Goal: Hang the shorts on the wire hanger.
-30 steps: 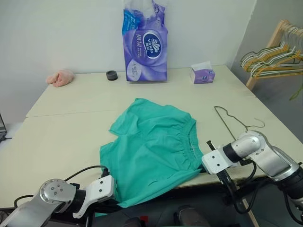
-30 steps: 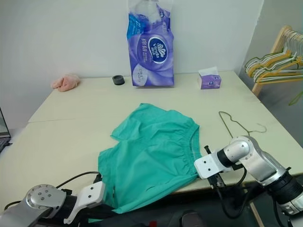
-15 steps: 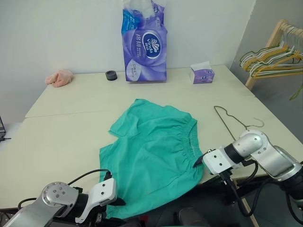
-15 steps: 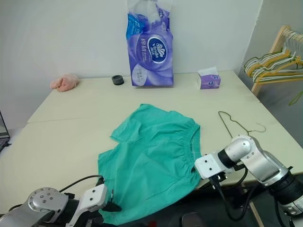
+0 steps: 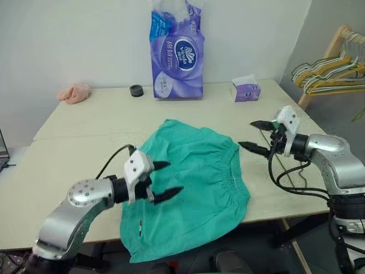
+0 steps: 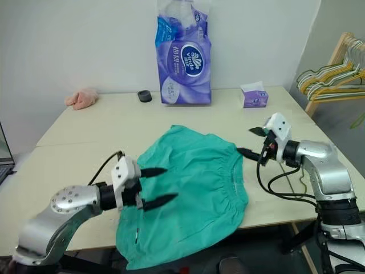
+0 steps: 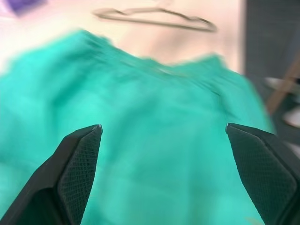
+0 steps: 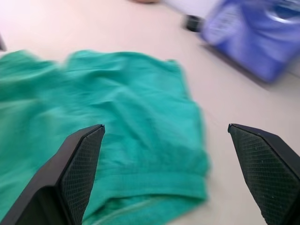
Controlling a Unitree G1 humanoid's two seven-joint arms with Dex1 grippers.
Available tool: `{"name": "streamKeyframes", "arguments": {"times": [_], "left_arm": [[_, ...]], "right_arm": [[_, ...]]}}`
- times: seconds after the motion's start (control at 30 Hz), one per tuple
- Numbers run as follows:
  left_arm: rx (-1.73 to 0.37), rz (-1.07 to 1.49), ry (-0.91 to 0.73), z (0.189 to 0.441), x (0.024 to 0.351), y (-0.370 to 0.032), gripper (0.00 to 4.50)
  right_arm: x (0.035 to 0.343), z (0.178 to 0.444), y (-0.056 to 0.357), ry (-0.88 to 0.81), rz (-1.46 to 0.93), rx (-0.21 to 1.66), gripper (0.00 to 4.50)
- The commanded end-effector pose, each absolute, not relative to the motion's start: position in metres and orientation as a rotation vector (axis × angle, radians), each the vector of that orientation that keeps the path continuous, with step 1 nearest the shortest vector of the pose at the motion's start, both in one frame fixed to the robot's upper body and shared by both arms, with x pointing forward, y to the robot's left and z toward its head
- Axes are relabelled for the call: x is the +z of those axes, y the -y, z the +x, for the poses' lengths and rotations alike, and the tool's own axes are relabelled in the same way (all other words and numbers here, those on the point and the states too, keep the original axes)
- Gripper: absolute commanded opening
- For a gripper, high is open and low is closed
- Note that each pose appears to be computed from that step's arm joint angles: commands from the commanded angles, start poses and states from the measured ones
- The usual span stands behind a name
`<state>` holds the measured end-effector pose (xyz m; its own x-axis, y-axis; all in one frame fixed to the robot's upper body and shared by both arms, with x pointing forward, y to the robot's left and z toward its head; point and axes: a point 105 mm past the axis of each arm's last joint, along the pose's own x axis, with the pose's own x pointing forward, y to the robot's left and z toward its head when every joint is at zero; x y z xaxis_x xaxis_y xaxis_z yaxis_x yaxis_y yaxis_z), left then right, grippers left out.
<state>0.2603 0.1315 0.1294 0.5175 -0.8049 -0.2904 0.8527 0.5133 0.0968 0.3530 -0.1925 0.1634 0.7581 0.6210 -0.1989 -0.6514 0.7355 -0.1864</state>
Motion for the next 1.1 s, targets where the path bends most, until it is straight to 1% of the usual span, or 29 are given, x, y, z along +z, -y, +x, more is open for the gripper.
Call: {"name": "streamKeyframes", "arguments": {"times": [0.03,0.13,0.23,0.33,0.47,0.57,0.73,0.83,0.97,1.1], "left_arm": [[-1.032,0.239,-0.186,0.266,0.138,-0.119,4.46],[-1.084,0.241,-0.156,0.266,0.146,-0.109,4.46],[-1.174,0.247,-0.147,0.26,0.153,-0.102,4.46],[-1.213,0.289,-0.16,0.258,0.153,-0.103,4.46],[-1.24,0.336,-0.171,0.258,0.151,-0.103,4.46],[-1.259,0.36,-0.173,0.258,0.148,-0.102,4.46],[-1.262,0.381,-0.171,0.258,0.147,-0.102,4.46],[-1.26,0.38,-0.171,0.257,0.147,-0.103,4.5],[-1.252,0.383,-0.172,0.257,0.145,-0.105,4.5],[-1.238,0.382,-0.173,0.257,0.144,-0.106,4.5]], "right_arm": [[0.15,0.359,0.238,-0.133,-0.176,0.39,4.5],[0.124,0.352,0.263,-0.222,-0.155,0.249,4.5],[0.098,0.343,0.282,-0.323,-0.126,0.134,4.5],[0.088,0.345,0.3,-0.356,-0.116,0.03,4.5],[0.083,0.351,0.309,-0.377,-0.109,-0.013,4.5],[0.071,0.359,0.317,-0.441,-0.049,-0.057,4.5],[0.052,0.364,0.315,-0.569,-0.026,-0.029,4.5],[0.039,0.36,0.318,-0.648,-0.074,-0.03,3.89],[0.021,0.356,0.316,-0.72,-0.107,-0.04,2.59],[0.018,0.36,0.312,-0.711,-0.093,-0.057,1.26]]}}
